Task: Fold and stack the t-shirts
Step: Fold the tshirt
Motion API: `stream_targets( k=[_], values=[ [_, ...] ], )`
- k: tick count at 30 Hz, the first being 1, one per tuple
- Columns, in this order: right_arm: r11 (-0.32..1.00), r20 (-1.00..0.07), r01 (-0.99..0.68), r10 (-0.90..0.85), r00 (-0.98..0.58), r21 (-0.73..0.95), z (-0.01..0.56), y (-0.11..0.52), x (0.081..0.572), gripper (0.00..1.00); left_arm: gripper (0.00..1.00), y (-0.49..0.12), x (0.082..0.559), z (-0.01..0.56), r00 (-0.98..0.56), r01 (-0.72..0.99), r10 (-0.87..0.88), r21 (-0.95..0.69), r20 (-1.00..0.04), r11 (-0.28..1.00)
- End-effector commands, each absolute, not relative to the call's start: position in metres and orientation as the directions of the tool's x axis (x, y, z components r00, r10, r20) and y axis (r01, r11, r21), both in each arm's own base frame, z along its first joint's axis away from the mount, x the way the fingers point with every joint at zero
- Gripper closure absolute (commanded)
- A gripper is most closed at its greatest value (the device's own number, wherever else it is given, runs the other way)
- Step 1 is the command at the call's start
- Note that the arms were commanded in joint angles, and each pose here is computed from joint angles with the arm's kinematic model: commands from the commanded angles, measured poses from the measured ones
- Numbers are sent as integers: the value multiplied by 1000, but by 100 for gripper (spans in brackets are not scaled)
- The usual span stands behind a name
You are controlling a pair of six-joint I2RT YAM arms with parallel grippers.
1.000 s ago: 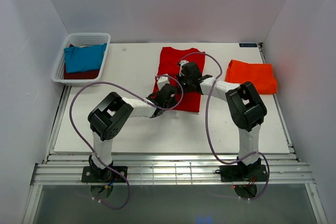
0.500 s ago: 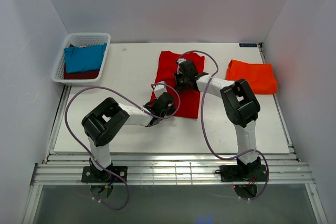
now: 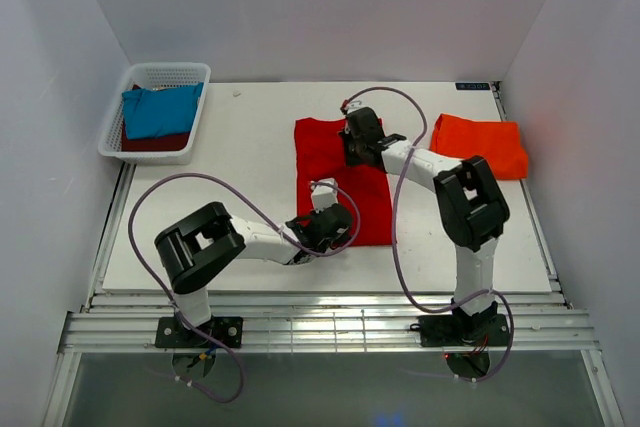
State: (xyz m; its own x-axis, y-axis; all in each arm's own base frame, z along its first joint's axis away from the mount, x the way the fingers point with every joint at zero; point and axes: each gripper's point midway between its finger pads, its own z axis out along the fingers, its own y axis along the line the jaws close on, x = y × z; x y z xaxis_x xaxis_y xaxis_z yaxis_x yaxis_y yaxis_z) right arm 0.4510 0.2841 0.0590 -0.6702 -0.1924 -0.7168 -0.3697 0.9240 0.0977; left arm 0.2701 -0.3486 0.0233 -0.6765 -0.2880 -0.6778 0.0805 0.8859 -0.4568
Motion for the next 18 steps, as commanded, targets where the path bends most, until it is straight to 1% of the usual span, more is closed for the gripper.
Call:
stream_targets(
  k=[1,2,3,5,6,7,9,10,11,12,13,16,18],
  values=[
    [937,-822,-344,-142,-552,69,136,264,440,92,100,-336,235,16,-719,125,-124,-304,-684,945],
    [939,-830,-337,-139,-541,62,141,260,431,91,100,-338,236,23,-703,129,-124,-297,-701,946],
    [948,-841,-315,-130,-525,50,150,246,417,84,100,-335,235,28,-693,125,-117,-278,-712,952],
    [949,-847,-313,-129,-516,47,156,241,399,72,100,-333,239,49,-656,123,-123,-266,-744,956],
    [949,-861,-310,-113,-497,55,171,236,390,62,100,-330,242,56,-642,120,-126,-261,-757,958],
    [951,-839,-306,-125,-530,51,158,230,375,55,82,-325,243,61,-632,119,-108,-234,-767,965],
    [946,-832,-318,-128,-540,60,159,228,356,43,56,-316,249,79,-589,100,-120,-219,-799,971],
    [947,-808,-317,-145,-571,54,145,224,343,39,26,-308,249,81,-582,87,-110,-196,-806,977],
    [946,-786,-317,-147,-601,65,136,224,330,38,16,-302,251,92,-557,70,-121,-192,-822,979],
    [946,-776,-315,-143,-614,75,133,222,321,37,11,-297,251,94,-550,61,-117,-180,-827,982],
    [943,-742,-321,-158,-651,82,113,222,296,36,3,-277,247,95,-551,11,-113,-143,-827,990],
    [948,-704,-305,-159,-692,86,92,217,275,36,3,-263,242,92,-555,-12,-112,-127,-824,992],
    [958,-676,-272,-145,-722,86,74,207,258,36,3,-251,234,78,-575,-26,-123,-132,-809,991]
  ],
)
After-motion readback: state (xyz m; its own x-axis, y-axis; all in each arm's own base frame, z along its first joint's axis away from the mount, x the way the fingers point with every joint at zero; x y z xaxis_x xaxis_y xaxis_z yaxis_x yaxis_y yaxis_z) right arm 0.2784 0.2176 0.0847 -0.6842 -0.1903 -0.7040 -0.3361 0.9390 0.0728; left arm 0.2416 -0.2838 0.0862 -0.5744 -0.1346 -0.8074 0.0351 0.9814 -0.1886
